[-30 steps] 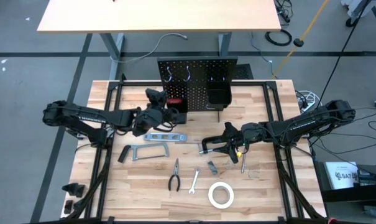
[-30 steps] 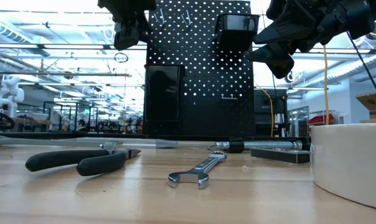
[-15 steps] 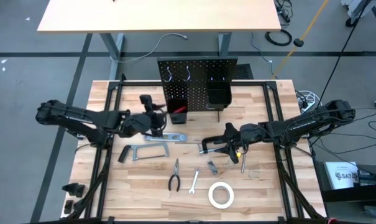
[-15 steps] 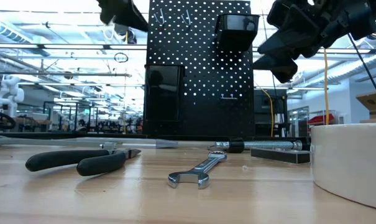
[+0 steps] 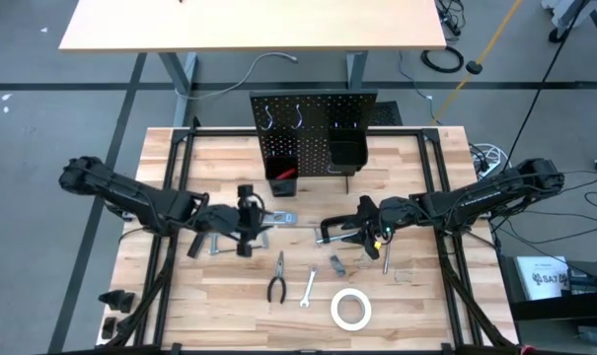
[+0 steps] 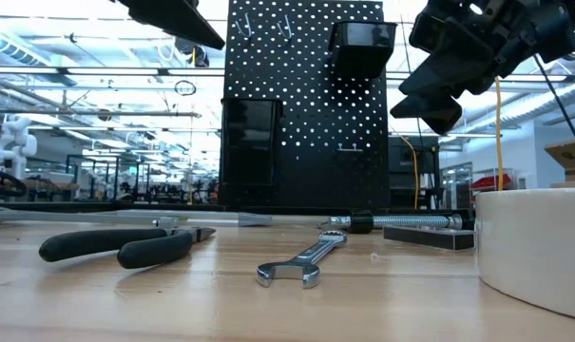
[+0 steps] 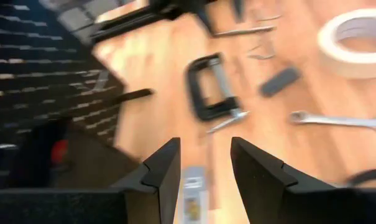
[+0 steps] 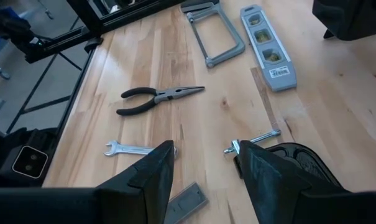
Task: Hang tools onto peg board
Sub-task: Put the magnetic telescoping tool into the bottom black bin on the pegboard
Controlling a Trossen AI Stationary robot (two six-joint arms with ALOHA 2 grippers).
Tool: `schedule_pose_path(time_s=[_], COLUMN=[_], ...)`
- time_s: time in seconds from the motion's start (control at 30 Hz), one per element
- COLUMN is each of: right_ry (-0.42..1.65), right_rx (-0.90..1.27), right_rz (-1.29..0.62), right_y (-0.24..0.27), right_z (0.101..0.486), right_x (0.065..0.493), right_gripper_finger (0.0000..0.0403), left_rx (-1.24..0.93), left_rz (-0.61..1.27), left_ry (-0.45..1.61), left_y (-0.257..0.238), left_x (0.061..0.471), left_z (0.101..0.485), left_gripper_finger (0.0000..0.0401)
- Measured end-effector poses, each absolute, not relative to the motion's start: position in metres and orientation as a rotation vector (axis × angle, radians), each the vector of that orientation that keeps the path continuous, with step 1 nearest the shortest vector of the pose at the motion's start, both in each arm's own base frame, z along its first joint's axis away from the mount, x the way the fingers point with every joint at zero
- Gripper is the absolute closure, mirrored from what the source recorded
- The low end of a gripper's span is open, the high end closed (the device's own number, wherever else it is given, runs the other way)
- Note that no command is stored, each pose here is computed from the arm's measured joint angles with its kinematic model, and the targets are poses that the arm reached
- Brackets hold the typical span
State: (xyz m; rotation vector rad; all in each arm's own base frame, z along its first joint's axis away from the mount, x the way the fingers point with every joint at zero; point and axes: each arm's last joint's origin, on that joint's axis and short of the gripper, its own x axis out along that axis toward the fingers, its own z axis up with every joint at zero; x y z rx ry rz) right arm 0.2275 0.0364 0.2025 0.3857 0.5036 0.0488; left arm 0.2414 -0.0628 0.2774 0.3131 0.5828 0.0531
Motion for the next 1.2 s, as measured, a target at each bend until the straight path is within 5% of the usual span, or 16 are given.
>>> schedule_pose_path(time_s=[0.43, 0.73, 1.2], right_ry=[0.508, 0.514, 0.373], right_rx=[0.540, 0.707, 0.876], right_rz=[0.009, -0.045, -0.317], right_y=[0.037, 0.036, 0.042], right_z=[0.203, 0.202, 0.203], right_x=[0.228, 0.227, 0.225], right_gripper_finger=[0.0227, 0.0227, 0.0227], left_rx=[0.161, 0.200, 0.200], left_rz=[-0.183, -0.150, -0.060], left_ry=[0.395, 0.274, 0.233], left_y=[-0.090, -0.077, -0.053], left_x=[0.236, 0.227, 0.207], left_z=[0.241, 0.210, 0.232], left_gripper_finger=[0.0256, 0.0256, 0.0256])
